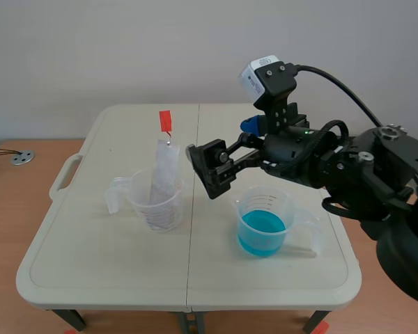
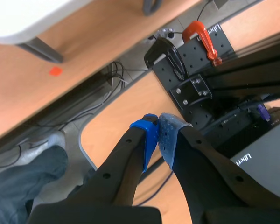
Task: Hold the metal plate by the orange handle, dip it into the blue solution, take it out and point at it, then put the plate back in the beaker on the left.
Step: 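Lift the metal plate out of the left beaker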
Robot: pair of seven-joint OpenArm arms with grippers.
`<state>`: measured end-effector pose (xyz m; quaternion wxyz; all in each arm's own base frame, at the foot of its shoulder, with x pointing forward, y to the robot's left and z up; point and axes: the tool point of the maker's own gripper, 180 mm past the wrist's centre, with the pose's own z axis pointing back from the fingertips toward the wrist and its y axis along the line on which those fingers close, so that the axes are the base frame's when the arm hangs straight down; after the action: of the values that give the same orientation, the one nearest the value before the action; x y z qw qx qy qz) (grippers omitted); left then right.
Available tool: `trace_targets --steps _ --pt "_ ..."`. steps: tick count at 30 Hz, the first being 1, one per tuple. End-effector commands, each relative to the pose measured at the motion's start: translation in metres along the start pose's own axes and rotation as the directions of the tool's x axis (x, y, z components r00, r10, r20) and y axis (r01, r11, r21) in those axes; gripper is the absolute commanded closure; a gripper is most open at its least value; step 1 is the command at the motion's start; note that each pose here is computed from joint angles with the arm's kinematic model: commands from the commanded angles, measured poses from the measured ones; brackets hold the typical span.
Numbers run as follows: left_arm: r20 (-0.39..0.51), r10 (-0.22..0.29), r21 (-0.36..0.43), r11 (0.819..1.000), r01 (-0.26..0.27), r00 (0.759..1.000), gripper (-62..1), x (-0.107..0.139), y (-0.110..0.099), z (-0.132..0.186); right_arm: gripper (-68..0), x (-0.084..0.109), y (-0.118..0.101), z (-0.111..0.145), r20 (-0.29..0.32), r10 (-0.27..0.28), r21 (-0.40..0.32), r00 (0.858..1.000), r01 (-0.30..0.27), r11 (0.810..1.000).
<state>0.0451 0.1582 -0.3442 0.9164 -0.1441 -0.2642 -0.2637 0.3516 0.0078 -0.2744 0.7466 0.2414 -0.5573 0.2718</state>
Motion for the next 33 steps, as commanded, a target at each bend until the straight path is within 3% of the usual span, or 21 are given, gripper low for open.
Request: trace_targets --steps 1,8,19,26,33 --pt "0.009 0.007 -0.014 1.000 -0.006 1.000 -4.3 0.002 -0.005 0.002 -66.5 0.017 -0.003 -0.010 0.043 -0.003 0.001 0.999 0.003 1.000" --pt "-0.004 0.012 -0.019 1.000 -0.012 1.000 -4.3 -0.002 -0.007 0.003 -66.5 0.025 0.001 -0.048 0.044 -0.059 0.021 0.997 0.058 0.998" --pt "-0.003 0.013 -0.020 1.000 -0.013 1.000 -4.3 -0.002 -0.007 0.003 -66.5 0.035 0.025 -0.095 0.020 -0.089 0.064 0.996 0.088 0.994" --pt "-0.001 0.013 -0.020 1.000 -0.013 1.000 -4.3 -0.002 -0.007 0.003 -66.5 0.036 0.029 -0.109 0.005 -0.111 0.076 0.994 0.110 0.991" --pt "-0.001 0.013 -0.020 1.000 -0.013 1.000 -4.3 -0.002 -0.007 0.003 -66.3 0.040 0.027 -0.110 0.034 -0.116 0.070 0.993 0.113 0.991"
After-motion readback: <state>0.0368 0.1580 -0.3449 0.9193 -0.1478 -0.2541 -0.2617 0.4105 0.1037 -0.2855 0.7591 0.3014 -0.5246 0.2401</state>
